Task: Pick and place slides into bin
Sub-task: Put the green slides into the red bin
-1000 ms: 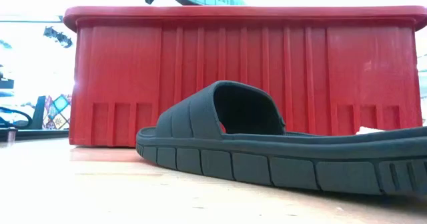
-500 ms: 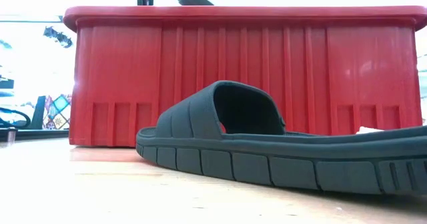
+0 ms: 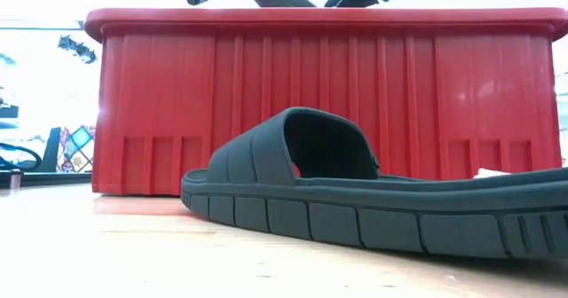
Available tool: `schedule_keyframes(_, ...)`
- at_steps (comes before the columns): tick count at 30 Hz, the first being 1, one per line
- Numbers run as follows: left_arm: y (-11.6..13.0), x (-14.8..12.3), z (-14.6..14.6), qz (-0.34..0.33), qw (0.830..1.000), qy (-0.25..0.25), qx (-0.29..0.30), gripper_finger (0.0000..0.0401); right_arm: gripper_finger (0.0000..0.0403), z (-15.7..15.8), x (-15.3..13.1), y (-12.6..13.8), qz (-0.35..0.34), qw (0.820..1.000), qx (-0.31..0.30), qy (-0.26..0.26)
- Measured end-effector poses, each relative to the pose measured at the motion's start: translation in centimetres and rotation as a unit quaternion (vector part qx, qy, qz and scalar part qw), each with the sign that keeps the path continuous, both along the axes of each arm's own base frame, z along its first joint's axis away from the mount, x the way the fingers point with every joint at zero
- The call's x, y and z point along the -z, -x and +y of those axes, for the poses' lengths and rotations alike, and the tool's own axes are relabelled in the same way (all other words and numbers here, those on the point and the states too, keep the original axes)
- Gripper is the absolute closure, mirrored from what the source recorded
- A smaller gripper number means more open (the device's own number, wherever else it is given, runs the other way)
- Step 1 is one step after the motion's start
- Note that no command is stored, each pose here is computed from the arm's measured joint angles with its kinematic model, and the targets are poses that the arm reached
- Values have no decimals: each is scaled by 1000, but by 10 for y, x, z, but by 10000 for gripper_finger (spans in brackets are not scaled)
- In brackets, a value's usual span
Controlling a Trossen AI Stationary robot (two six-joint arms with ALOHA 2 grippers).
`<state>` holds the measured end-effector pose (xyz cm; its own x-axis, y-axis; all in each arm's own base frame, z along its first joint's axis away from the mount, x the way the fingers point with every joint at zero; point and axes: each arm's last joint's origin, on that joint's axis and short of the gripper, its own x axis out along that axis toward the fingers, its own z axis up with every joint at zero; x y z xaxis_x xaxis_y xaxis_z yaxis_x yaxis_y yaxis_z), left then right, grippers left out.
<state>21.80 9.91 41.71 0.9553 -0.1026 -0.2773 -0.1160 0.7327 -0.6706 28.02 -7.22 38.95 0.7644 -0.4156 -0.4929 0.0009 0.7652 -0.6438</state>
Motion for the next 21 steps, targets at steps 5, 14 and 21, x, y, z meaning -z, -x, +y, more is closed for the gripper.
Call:
schedule_keyframes(5, -4, -1, -8, -5, 1000, -1, 22, 357, 3, -3, 0, 1, 21, 999, -14, 39)
schedule_keyframes(14, -9, -6, -17, -31, 999, -7, 41, 357, 3, -2, 3, 3, 53, 996, -27, 62)
schedule_keyframes(21, -10, -9, -16, -46, 998, -9, 39, 354, 3, 1, 8, 6, 77, 995, -49, 35)
